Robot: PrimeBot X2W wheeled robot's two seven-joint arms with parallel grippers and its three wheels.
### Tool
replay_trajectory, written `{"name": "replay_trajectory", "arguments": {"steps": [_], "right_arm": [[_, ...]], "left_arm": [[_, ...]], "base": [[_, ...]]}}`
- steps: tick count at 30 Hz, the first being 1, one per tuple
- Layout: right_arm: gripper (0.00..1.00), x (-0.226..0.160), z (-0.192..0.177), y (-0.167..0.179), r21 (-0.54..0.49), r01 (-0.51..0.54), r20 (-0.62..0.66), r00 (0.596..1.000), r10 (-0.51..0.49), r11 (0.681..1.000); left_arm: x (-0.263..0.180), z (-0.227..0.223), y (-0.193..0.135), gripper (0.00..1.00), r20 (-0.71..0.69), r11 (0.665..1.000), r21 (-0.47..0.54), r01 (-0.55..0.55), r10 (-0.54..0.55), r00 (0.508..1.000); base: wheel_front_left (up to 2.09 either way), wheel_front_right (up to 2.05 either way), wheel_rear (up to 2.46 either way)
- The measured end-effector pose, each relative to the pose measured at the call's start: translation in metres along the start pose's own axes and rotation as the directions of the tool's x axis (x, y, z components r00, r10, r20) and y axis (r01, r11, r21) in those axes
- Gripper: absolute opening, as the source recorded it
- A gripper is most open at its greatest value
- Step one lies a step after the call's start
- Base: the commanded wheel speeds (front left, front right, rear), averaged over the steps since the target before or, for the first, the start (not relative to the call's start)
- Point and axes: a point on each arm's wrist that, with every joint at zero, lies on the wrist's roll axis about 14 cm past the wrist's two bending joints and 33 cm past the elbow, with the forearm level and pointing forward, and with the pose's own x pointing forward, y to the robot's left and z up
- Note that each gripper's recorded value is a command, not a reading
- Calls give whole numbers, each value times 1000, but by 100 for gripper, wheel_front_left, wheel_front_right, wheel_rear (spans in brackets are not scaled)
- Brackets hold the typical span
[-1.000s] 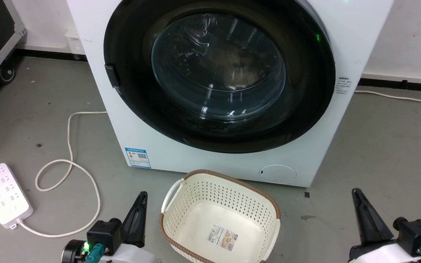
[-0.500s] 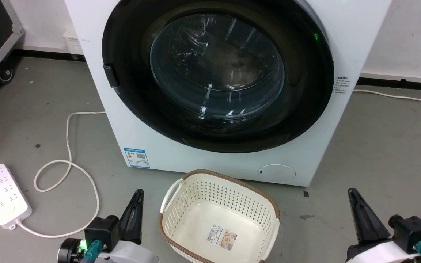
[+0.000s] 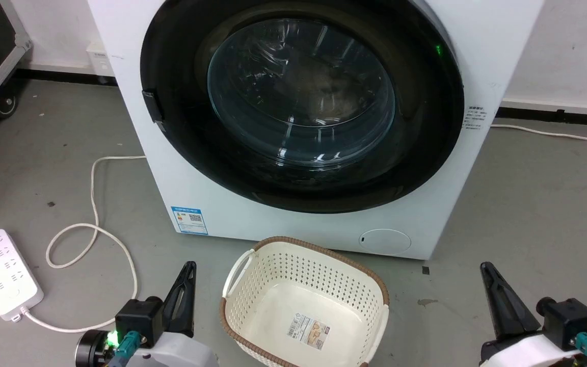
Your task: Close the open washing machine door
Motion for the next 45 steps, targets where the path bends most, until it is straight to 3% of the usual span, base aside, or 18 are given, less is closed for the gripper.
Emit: {"name": "replay_trajectory", "arguments": {"steps": [45], "right_arm": [[0, 2, 0, 7, -41, -19, -58, 998, 17, 999]], "left_arm": [[5, 10, 13, 0, -24, 997, 63, -54, 55, 998]], "base": [[0, 0, 0]]}}
